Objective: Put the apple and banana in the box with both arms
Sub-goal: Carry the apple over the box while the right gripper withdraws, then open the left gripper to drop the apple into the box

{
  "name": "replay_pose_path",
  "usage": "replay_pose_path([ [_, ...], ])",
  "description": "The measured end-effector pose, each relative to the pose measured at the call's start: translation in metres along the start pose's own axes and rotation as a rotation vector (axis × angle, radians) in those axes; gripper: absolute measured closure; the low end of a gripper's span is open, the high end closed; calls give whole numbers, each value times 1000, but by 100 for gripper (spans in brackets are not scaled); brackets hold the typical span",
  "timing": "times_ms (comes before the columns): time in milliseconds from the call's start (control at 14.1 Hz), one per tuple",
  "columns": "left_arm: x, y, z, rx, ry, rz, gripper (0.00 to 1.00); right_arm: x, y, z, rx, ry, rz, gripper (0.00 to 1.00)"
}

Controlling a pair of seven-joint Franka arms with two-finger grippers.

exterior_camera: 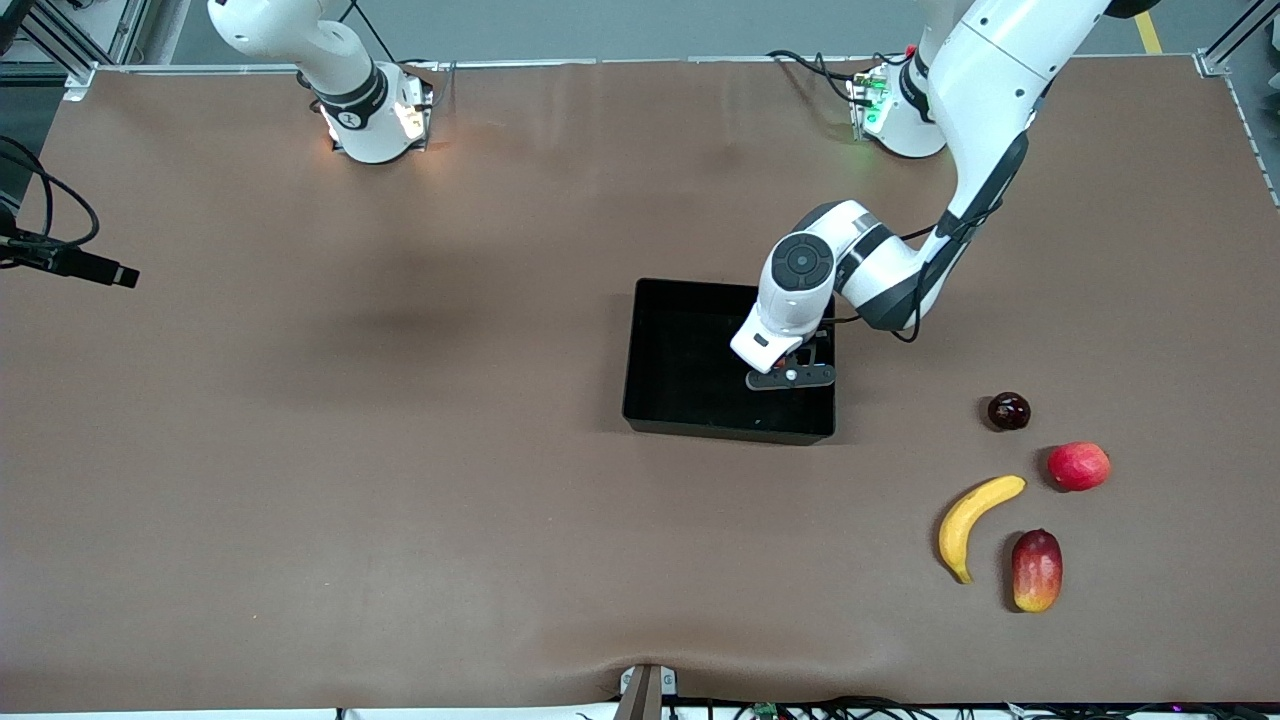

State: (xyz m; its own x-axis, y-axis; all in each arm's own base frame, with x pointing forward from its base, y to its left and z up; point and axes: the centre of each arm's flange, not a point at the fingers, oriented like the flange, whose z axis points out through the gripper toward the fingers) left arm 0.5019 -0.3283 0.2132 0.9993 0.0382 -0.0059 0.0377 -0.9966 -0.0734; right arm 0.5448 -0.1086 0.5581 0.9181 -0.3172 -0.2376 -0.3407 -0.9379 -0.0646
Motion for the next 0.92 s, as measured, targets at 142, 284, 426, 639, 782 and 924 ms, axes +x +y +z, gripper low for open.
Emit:
replay_pose_path([
  [142,12,-1,-21,0,29,-14,0,0,-5,2,2,-3,13,0],
  [284,27,-2,-57,30,51,-36,0,1,-8,3,5,-4,19,0],
  [426,39,2,-100,59,66,-62,0,1,-10,3,20,-2,21,0],
  [639,58,-2,-151,83,82,-97,0,4,-10,1,30,20,43,0],
  [782,73,-18,-167,87,81,-91,0,5,-2,0,33,25,64,0],
  [924,95,-51,-173,68,62,-71,0,6,5,-1,38,26,76,0],
])
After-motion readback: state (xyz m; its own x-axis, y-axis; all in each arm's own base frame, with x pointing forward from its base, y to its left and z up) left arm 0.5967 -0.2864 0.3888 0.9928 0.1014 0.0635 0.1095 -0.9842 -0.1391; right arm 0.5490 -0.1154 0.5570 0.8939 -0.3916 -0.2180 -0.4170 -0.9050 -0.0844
